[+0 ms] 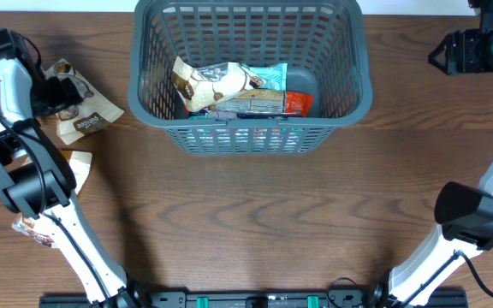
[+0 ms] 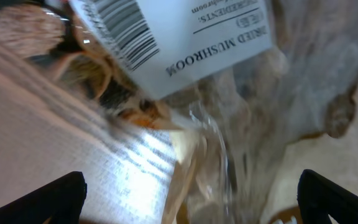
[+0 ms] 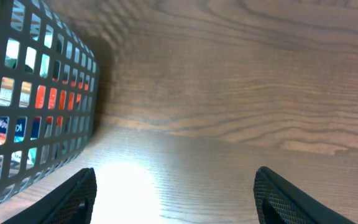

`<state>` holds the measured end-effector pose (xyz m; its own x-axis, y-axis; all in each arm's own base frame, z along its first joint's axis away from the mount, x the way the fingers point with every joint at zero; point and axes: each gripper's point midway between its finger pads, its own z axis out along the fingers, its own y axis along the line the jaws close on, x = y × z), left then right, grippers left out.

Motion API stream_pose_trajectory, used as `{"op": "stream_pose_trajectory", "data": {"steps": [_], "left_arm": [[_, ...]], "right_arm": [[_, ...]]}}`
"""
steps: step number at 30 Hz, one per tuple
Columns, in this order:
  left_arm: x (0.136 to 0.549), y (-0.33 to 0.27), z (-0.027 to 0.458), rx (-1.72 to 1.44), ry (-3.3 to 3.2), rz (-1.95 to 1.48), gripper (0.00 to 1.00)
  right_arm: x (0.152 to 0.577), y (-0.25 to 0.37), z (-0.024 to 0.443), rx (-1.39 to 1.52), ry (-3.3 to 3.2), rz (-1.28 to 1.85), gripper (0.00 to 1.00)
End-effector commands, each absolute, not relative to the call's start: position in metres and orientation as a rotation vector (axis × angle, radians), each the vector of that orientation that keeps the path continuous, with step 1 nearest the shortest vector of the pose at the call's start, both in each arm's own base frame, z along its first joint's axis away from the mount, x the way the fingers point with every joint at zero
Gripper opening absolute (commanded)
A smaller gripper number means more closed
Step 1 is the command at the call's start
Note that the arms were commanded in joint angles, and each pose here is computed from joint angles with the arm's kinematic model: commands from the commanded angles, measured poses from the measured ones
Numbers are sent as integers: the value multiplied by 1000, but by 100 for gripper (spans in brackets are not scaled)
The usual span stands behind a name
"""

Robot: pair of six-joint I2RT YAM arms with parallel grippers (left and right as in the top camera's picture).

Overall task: Pack container
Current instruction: 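Lower the left gripper and grasp the second PanTree pouch, then carry the second pouch into the basket and release it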

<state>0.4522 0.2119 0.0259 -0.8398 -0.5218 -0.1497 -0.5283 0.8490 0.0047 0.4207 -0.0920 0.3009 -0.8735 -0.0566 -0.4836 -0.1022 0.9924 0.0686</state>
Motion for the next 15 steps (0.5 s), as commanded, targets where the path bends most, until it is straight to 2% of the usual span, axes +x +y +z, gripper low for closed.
{"op": "stream_pose_trajectory", "data": {"steps": [1, 11, 13, 15], "left_arm": [[455, 210, 21, -847, 2876, 46, 99], [457, 209, 5, -858, 2887, 41, 98], [458, 209, 5, -854, 2883, 42, 82], [459, 208, 5, -850, 2884, 42, 58]], "right_arm": [[422, -86, 297, -104, 2647, 157, 68], [422, -86, 297, -93, 2650, 162, 68], [421, -85, 296, -93, 2653, 164, 67], [420, -85, 296, -92, 2657, 165, 66]]}}
